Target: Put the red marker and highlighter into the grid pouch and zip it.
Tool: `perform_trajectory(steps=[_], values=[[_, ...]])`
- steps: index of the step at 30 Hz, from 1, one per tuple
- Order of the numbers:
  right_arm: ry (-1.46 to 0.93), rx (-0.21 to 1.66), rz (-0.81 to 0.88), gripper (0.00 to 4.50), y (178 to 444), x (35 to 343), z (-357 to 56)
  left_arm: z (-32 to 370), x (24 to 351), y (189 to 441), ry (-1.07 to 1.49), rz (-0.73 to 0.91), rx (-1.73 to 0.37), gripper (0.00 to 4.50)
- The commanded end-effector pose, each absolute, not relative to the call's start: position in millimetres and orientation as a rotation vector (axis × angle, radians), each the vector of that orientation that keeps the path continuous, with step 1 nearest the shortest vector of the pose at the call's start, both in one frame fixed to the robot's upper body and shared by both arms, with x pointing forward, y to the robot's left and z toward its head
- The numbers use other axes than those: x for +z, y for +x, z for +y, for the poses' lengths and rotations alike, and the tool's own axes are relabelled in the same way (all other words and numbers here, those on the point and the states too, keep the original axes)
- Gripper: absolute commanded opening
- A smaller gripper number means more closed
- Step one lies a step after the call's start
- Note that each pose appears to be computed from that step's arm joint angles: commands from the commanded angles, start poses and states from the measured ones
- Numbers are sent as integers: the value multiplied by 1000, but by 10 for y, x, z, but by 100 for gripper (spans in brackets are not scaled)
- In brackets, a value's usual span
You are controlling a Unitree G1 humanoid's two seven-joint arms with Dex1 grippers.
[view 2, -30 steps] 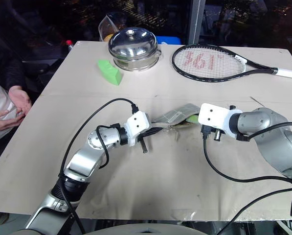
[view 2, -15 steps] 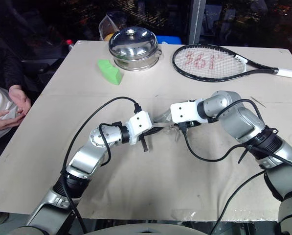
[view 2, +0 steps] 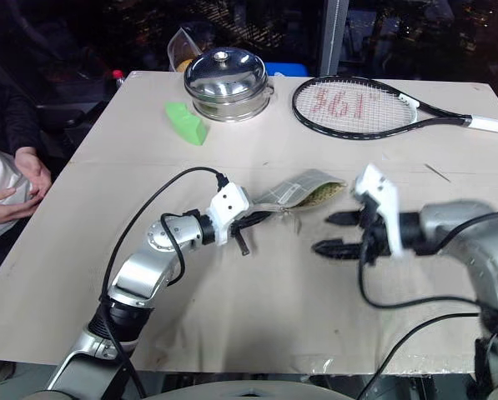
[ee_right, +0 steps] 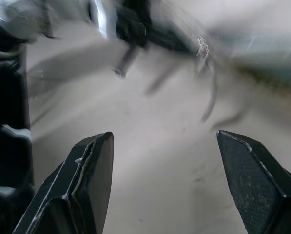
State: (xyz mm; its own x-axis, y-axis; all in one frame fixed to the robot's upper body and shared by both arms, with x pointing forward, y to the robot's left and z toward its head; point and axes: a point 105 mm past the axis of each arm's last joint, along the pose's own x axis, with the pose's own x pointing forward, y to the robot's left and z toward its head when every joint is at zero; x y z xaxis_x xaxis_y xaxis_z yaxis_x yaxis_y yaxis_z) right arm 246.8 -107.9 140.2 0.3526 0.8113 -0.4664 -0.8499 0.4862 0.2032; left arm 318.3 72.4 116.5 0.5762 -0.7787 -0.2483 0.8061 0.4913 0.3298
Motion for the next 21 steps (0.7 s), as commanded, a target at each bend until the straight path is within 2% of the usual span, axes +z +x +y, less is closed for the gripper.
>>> perform_trajectory(steps=[1, 5, 9, 12, 13, 14, 15, 17, 21], values=[[-55, 871, 533, 337, 2668, 1245, -1020, 674, 1256, 3186, 446, 24, -981, 0], [35, 809, 474, 337, 2849, 1250, -836, 672, 1242, 3169, 464, 24, -1001, 0], [105, 859, 414, 337, 2940, 1439, -586, 644, 1228, 3146, 477, 22, -1015, 0], [88, 885, 409, 255, 2941, 1482, -520, 632, 1239, 3140, 486, 16, -1018, 0], [89, 894, 408, 215, 2933, 1499, -513, 639, 1244, 3146, 487, 15, -1015, 0], [85, 899, 410, 155, 2924, 1508, -517, 647, 1248, 3151, 488, 15, -1012, 0], [74, 894, 414, 123, 2923, 1508, -539, 653, 1249, 3154, 489, 15, -1009, 0], [47, 872, 427, 11, 2933, 1494, -613, 658, 1250, 3154, 489, 15, -1005, 0], [-11, 798, 440, 11, 2992, 1480, -834, 663, 1255, 3145, 488, 14, -1000, 0]])
